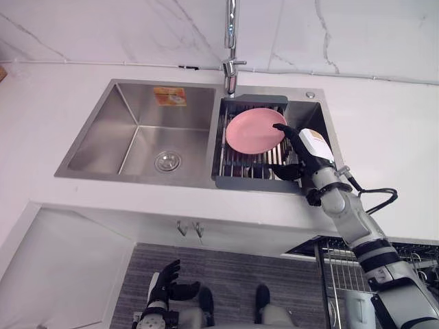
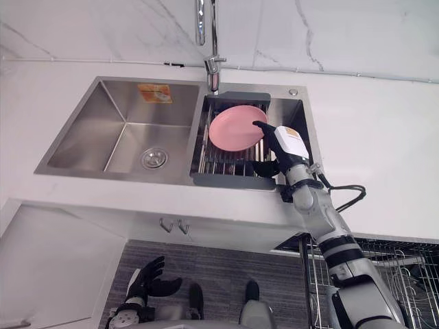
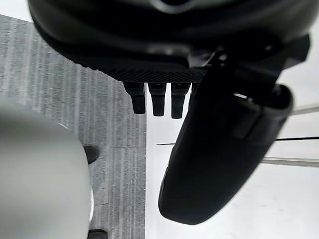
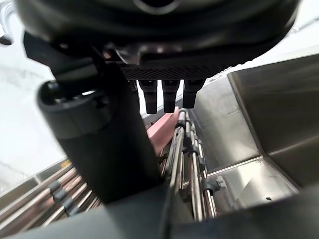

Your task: Walk over to the sink, pick up the cup, carry it to the dishwasher, place the cup inside the dishwasher, then close the dishwasher door

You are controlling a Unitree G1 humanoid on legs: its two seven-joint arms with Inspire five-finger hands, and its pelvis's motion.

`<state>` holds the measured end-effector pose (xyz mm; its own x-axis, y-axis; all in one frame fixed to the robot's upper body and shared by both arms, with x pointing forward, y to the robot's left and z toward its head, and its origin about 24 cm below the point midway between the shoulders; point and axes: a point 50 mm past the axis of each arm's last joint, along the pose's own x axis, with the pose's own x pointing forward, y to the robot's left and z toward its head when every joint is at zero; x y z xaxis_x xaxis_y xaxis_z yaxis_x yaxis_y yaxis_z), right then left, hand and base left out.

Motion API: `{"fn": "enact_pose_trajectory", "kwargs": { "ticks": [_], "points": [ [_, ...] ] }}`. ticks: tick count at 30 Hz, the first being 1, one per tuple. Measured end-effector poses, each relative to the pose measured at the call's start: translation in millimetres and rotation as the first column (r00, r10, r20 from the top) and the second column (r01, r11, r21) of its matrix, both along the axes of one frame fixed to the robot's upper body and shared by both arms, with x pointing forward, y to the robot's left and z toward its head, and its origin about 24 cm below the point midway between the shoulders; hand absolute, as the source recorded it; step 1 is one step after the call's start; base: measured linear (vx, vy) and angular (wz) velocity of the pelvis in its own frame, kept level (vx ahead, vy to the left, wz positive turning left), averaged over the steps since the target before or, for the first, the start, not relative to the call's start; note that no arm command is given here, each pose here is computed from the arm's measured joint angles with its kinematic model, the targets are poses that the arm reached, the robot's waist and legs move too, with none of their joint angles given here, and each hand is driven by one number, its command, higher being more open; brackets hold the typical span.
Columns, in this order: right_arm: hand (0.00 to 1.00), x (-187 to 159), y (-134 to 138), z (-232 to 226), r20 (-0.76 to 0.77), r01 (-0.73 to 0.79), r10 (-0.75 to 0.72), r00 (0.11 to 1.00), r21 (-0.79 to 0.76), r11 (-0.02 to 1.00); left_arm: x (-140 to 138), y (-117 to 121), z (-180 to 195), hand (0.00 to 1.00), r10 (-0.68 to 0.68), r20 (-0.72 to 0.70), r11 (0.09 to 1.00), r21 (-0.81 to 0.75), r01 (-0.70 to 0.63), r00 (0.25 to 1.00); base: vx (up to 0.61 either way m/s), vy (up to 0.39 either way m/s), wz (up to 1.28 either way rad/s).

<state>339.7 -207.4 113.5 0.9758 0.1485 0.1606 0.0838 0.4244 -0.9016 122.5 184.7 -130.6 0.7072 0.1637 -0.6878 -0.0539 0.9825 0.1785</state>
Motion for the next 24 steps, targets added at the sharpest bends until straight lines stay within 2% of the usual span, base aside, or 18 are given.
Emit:
{"fn": "enact_pose_trajectory", "kwargs": {
  "ticks": [5,9,10,14,17,24],
  "points": [
    [0.90,15,4,22,0.073,0.018,-0.010,0.997,-0.112,0.994,11,0,4,0.90,0.002,0.032,1.000,0.008,-0.002,0.999,-0.13,0.000,0.07],
    [0.90,23,3,35,0.122,0.046,-0.030,0.992,-0.134,0.990,19,2,7,0.90,0.029,0.057,0.999,0.014,-0.030,0.998,-0.01,0.002,0.10],
    [0.30,25,3,38,0.131,0.053,-0.035,0.991,-0.134,0.990,20,2,8,0.90,0.029,0.060,0.999,0.015,-0.030,0.998,0.04,-0.003,0.11],
    [0.30,40,1,69,0.197,0.101,-0.075,0.978,-0.128,0.987,34,2,13,0.90,0.042,0.101,0.999,0.010,-0.043,0.994,0.08,-0.008,0.17],
    [0.30,44,-3,73,0.208,0.130,-0.103,0.973,-0.120,0.984,39,0,17,0.90,0.040,0.126,0.999,0.003,-0.041,0.991,0.08,-0.016,0.09],
    [0.30,46,5,104,0.325,0.115,-0.088,0.942,-0.064,0.991,52,-3,26,0.90,0.052,0.191,0.999,-0.015,-0.050,0.980,0.02,-0.006,-0.02]
  ]
}}
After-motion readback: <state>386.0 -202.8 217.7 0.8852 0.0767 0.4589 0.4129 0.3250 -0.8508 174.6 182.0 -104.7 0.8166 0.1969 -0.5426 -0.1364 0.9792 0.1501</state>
